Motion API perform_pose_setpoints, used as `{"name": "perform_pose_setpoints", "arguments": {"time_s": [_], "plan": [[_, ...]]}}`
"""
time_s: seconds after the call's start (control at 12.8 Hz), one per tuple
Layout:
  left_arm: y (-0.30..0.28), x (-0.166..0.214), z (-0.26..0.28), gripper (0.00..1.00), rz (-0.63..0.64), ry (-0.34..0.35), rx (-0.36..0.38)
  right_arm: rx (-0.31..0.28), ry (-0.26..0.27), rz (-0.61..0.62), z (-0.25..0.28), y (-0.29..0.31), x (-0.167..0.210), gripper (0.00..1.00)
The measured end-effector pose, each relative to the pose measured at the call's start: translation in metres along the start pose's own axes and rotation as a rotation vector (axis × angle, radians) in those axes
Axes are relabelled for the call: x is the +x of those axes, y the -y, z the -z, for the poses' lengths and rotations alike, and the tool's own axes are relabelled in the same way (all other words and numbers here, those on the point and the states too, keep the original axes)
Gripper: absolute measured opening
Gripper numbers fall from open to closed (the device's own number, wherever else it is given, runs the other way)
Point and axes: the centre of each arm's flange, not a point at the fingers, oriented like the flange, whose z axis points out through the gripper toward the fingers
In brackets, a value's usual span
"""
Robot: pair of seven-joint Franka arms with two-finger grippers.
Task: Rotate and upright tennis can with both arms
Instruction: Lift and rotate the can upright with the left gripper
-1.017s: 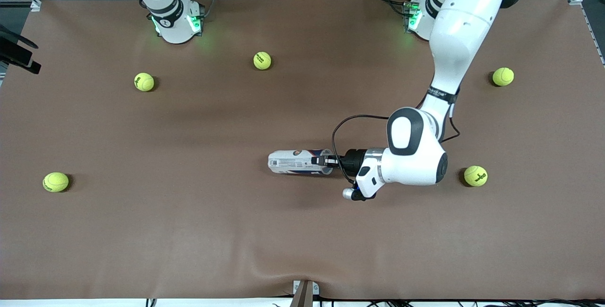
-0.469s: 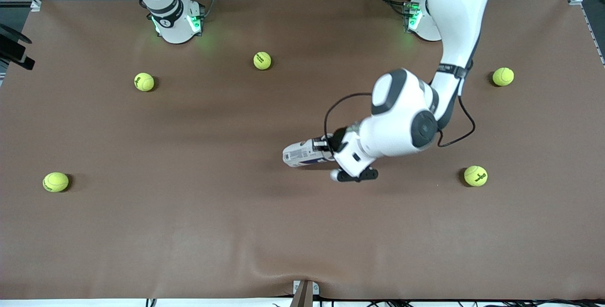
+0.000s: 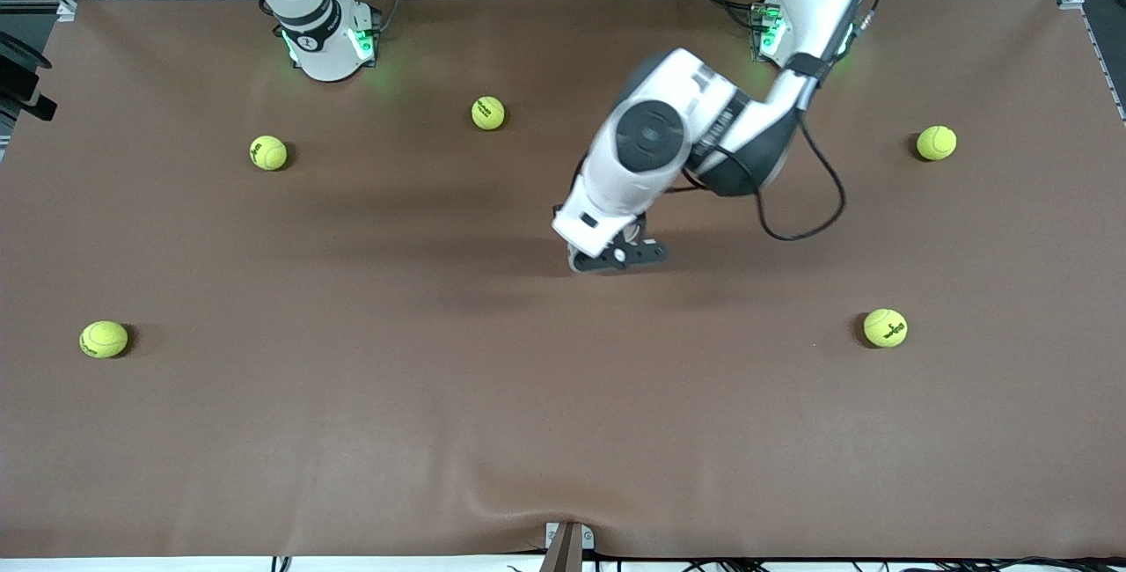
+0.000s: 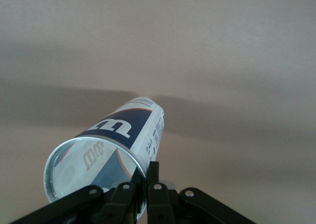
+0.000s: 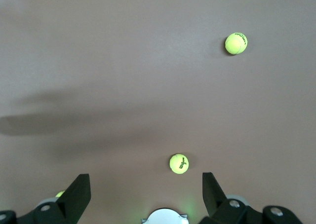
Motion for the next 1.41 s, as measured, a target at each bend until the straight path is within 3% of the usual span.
{"name": "perform_pose_setpoints", "arguments": {"time_s": [0.16, 0.39, 1.02, 1.1, 1.41], "plan": [[-0.021, -0.03, -0.014, 0.05, 0.037, -0.036, 0.052, 0.0, 0.0, -0.008, 0.0, 0.005, 0.0, 1.0], [-0.035, -0.052, -0.036, 0.05, 0.077, -0.032, 0.084, 0.0, -0.004, -0.01, 0.0, 0.005, 0.0, 1.0], [-0.041, -0.052, -0.056, 0.05, 0.091, -0.031, 0.09, -0.002, -0.008, 0.001, -0.001, 0.015, 0.001, 1.0], [-0.041, -0.052, -0.056, 0.1, 0.092, -0.032, 0.089, -0.005, -0.011, -0.001, -0.001, 0.014, 0.002, 1.0], [-0.04, -0.049, -0.058, 0.53, 0.108, -0.037, 0.088, -0.018, -0.013, -0.005, -0.001, 0.012, 0.002, 1.0]]}}
